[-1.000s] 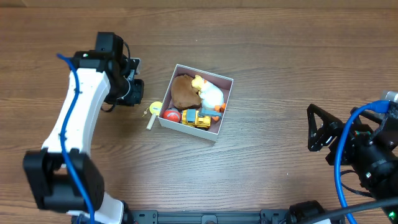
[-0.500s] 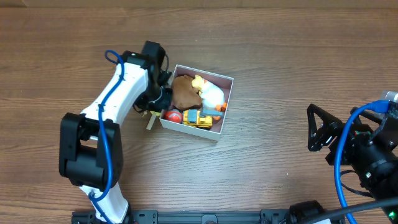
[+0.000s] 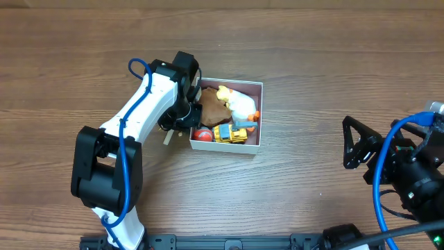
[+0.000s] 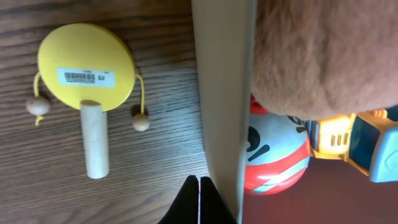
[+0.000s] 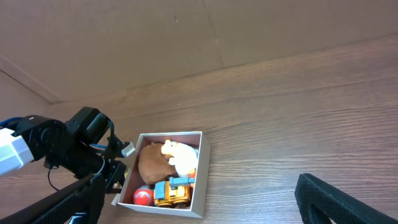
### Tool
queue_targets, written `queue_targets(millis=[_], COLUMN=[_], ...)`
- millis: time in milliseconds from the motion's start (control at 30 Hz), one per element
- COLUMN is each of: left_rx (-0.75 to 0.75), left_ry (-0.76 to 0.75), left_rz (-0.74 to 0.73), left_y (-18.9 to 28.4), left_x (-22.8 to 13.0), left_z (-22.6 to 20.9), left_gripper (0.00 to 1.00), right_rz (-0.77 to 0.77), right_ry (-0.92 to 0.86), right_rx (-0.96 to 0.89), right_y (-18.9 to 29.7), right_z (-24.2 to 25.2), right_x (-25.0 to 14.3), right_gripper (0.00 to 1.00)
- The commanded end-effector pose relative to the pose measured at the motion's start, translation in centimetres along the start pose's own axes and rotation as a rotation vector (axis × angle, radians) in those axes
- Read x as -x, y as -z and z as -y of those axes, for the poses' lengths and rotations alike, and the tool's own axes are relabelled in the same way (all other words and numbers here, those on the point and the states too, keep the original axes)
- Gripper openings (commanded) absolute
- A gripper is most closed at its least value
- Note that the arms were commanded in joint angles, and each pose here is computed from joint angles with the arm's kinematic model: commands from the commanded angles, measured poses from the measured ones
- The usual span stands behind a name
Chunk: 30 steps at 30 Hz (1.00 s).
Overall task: Pack container
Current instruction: 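Grasp the yellow wooden rattle by its handle with the left gripper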
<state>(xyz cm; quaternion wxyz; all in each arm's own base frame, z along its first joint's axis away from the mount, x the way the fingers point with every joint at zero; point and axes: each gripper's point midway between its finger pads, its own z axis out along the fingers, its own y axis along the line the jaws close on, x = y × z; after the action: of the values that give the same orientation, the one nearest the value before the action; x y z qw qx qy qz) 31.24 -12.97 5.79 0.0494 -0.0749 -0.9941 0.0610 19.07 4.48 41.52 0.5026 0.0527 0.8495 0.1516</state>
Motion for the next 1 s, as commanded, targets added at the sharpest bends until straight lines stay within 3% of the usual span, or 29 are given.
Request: queue_targets(millis=[0,133,200,267,333,400,567,767,967], left_rx=[0.011,0.140,0.134,0.130,0.120,0.098,0.085,0.094,0.101], left_ry=[0.025,0.142,0.165,0.146,0.093,-0.004,-0.194,-0.216,-0.216], left_rz=[-0.019,-0.012,-0.006,-0.006,-0.011,-0.018,-0.012,0.007,0.018], left_y=[-0.1,0.8,1.3,1.4,1.5,1.5,1.2,-0.4,-2.7], left_x=[-0.5,-0.9,-0.9,-0.8,-0.7,-0.7,-0.4,-0.2,-0.5], left_z=[0.2,-3.4,-4.4,-5.5,-6.2,-6.2,-5.9,-6.2,-6.7], left_gripper=[0.04,0.05,0.13,0.38,0.53,0.58,0.52,0.42,0.42], right_rz=[0.019,0.019,0.019,0.019,0.019,0.019,0.019,0.019,0.019], right_ry=[0.000,0.000,0.000,0.000,0.000,0.000,0.000,0.000,0.000], right_rx=[-0.009,-0.009,-0.009,-0.009,-0.009,-0.009,-0.009,-0.009,-0.009], right_y=[0.2,0.2,0.2,0.2,0.2,0.2,0.2,0.2,0.2], right_z=[0.1,0.1,0.1,0.1,0.1,0.1,0.1,0.1,0.1], right_x=[0.5,0.4,0.4,0.5,0.4,0.5,0.4,0.4,0.4], right_gripper=[1.00,1.00,1.00,1.00,1.00,1.00,1.00,1.00,1.00])
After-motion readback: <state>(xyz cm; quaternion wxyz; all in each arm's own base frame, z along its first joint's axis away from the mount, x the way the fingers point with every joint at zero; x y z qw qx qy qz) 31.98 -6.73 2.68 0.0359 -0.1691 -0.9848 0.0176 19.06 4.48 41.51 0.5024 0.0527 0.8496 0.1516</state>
